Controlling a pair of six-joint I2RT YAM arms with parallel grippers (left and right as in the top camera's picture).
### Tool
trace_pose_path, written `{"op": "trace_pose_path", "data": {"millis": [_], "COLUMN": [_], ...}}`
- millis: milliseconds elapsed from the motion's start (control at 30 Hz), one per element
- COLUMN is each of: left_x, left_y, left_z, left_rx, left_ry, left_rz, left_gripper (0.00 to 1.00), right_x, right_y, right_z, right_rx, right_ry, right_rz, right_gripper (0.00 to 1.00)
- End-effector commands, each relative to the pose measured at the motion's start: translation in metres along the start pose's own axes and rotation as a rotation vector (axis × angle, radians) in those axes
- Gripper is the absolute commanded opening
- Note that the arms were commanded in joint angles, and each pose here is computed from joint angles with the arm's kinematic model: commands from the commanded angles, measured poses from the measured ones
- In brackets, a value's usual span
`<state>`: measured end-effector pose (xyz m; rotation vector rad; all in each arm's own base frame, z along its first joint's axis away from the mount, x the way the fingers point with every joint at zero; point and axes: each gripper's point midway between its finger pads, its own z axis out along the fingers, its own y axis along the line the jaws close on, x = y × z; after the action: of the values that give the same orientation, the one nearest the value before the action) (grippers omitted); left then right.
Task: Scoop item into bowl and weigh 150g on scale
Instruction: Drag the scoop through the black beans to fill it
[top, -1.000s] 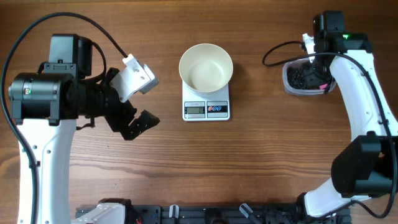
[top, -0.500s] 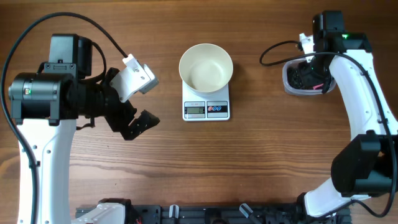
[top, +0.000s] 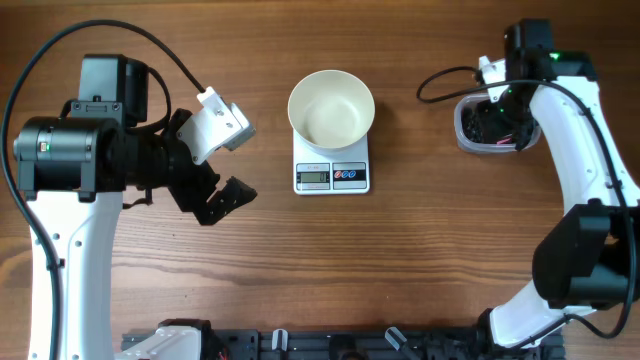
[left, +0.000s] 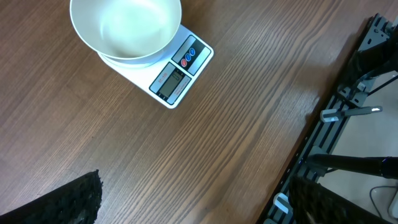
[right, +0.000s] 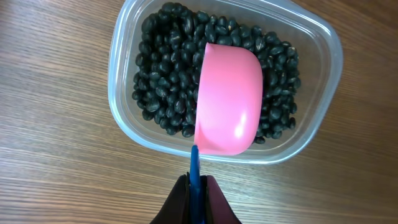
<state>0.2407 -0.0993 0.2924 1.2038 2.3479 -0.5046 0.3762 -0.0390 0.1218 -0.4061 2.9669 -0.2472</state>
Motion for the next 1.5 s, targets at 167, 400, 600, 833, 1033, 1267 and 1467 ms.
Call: {"op": "trace_pose_path", "data": {"millis": [167, 400, 600, 833, 1033, 1267, 1467], "left_x": [-0.001, -0.001, -0.001, -0.001, -0.001, -0.001, -0.001], "left_y": [0.0, 0.0, 0.0, 0.0, 0.0, 0.0, 0.0], "left_z": [-0.005, -0.005, -0.005, -0.005, -0.005, -0.005, -0.005], "left_rx": [-0.018, -0.018, -0.018, -0.018, -0.018, -0.018, -0.018], "left_ry": [-0.01, -0.01, -0.01, -0.01, -0.01, -0.01, -0.01], "left_rz": [0.016, 0.016, 0.016, 0.016, 0.016, 0.016, 0.016], "left_gripper": [1.0, 1.0, 1.0, 1.0, 1.0, 1.0, 1.0], "right_x": [-0.002, -0.005, -0.008, -0.006, -0.003, 0.007, 0.011], "right_y": [0.006, 0.022, 0.027, 0.026, 0.022, 0.019, 0.023], "right_z": [0.014, 0.026, 0.029, 0.026, 0.02, 0.019, 0.033], "right_rx": [-0.136, -0.222, -0.253, -0.35, -0.481, -0.502, -0.514], "right_ry": [-0.012, -0.015, -0.018, -0.036, -0.071, -0.044, -0.015], "right_rz": [0.037, 0.05, 0.066, 0.143, 0.232, 0.253, 0.257], "right_gripper": [0.04, 0.04, 0.04, 0.04, 0.04, 0.04, 0.04]}}
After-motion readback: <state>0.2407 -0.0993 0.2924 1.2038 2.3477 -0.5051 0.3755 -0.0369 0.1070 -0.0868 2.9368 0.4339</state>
